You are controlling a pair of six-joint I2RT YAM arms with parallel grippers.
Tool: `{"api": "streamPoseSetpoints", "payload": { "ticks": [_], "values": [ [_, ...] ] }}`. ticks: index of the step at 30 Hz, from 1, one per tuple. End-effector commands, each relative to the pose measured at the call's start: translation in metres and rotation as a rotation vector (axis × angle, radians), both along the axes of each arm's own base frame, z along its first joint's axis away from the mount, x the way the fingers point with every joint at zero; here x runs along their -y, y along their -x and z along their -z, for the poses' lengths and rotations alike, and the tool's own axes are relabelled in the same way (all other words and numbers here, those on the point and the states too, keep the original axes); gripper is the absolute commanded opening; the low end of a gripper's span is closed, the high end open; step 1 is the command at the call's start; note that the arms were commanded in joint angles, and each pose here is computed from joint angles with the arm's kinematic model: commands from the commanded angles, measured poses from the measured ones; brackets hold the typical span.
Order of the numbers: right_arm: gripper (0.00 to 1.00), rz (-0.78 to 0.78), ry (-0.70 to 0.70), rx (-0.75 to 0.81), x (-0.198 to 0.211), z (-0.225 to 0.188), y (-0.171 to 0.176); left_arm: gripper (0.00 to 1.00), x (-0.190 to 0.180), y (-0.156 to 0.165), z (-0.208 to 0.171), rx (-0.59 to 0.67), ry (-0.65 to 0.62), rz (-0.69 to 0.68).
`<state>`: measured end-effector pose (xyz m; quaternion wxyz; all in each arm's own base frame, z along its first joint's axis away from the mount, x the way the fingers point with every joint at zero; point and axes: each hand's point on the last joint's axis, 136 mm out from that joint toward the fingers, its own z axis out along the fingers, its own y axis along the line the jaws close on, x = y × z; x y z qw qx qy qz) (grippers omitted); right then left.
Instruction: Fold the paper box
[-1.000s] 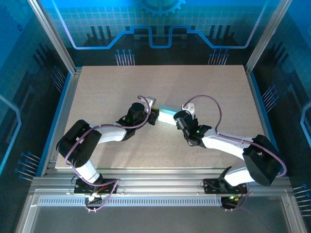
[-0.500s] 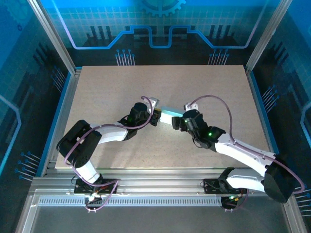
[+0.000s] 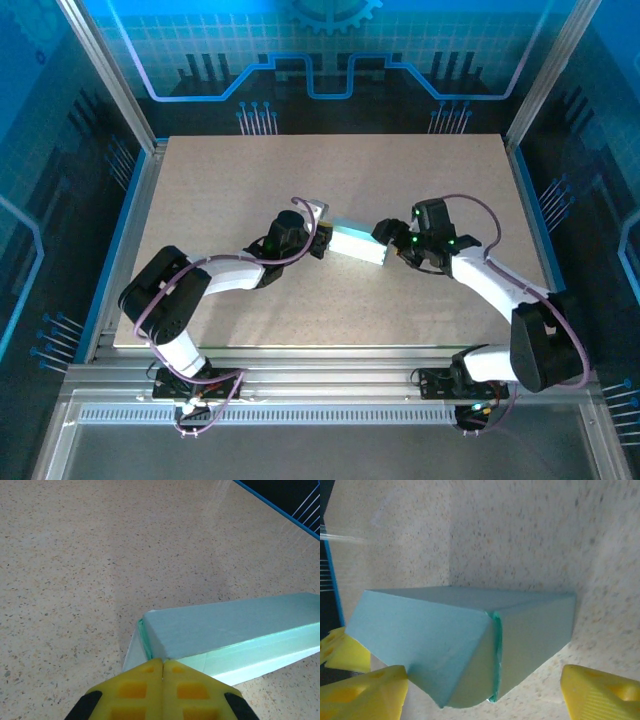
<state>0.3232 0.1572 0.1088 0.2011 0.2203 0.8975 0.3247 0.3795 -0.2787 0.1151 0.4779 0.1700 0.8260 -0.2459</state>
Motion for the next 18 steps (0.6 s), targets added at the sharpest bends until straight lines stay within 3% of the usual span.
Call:
{"api": "streamPoseSetpoints", "payload": {
  "ticks": [1, 9, 18],
  "values": [
    [0.76, -0.004, -0.127, -0.034, -0.012, -0.001, 0.003, 0.0, -0.011, 0.039, 0.077, -0.226, -0.165, 0.046],
    [0.67, 0.034, -0.088, -0.064, 0.0, 0.015, 0.007, 0.0, -0.012, 0.039, 0.078, -0.231, -0.172, 0.047],
    [0.66, 0.058, -0.059, -0.076, 0.006, 0.026, 0.007, 0.17, -0.009, 0.044, 0.072, -0.244, -0.165, 0.076]
  ]
}}
